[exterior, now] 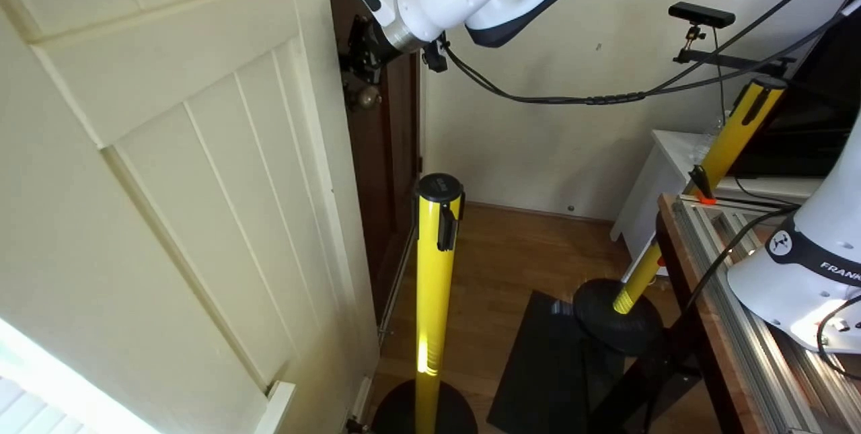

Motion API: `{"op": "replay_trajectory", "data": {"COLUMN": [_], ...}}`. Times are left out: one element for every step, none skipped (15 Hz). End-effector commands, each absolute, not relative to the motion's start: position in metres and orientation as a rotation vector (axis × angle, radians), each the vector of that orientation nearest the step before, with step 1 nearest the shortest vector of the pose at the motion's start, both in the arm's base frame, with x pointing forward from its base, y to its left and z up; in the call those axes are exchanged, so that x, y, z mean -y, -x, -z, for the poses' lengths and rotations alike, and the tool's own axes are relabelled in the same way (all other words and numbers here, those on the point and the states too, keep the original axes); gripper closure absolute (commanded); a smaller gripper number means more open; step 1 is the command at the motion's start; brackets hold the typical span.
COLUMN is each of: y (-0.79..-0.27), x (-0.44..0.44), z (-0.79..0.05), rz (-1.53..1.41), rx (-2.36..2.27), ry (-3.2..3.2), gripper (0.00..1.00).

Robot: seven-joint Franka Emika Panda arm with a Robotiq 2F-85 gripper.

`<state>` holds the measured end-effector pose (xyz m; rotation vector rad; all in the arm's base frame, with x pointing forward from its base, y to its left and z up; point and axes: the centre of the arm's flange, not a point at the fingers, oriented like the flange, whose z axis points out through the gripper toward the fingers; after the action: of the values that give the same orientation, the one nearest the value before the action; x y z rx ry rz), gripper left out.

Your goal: Turn the lock on the door.

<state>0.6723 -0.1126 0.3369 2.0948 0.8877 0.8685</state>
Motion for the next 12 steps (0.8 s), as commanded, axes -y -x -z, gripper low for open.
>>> {"op": "replay_trajectory", "data": {"y": [-0.679, -0.680, -0.680, -0.679, -0.678, -0.678, -0.677, -0.676, -0.676, -0.675, -0.675, -0.673], "x": [0.118, 0.119, 0.120, 0.121, 0.122, 0.123, 0.125, 0.127, 0.129, 0.131, 0.134, 0.137], "z": [-0.324, -0.325, -0.326, -0.327, -0.328, -0.329, -0.331, -0.333, -0.336, -0.338, -0.341, -0.344], "rz": [-0.913, -0.926, -0.924, -0.932, -0.932, -0.935, -0.939, -0.948, -0.957, -0.964, -0.976, -0.986], "rx": [-0.870, -0.858, -0.851, -0.839, -0.830, -0.817, -0.802, -0.786, -0.764, -0.743, -0.717, -0.691], "ry": [-2.047, -2.040, -2.041, -2.039, -2.042, -2.043, -2.047, -2.045, -2.050, -2.053, -2.062, -2.069], "gripper": [1.00, 1.00, 1.00, 1.00, 1.00, 1.00, 1.00, 1.00, 1.00, 1.00, 1.00, 1.00]}}
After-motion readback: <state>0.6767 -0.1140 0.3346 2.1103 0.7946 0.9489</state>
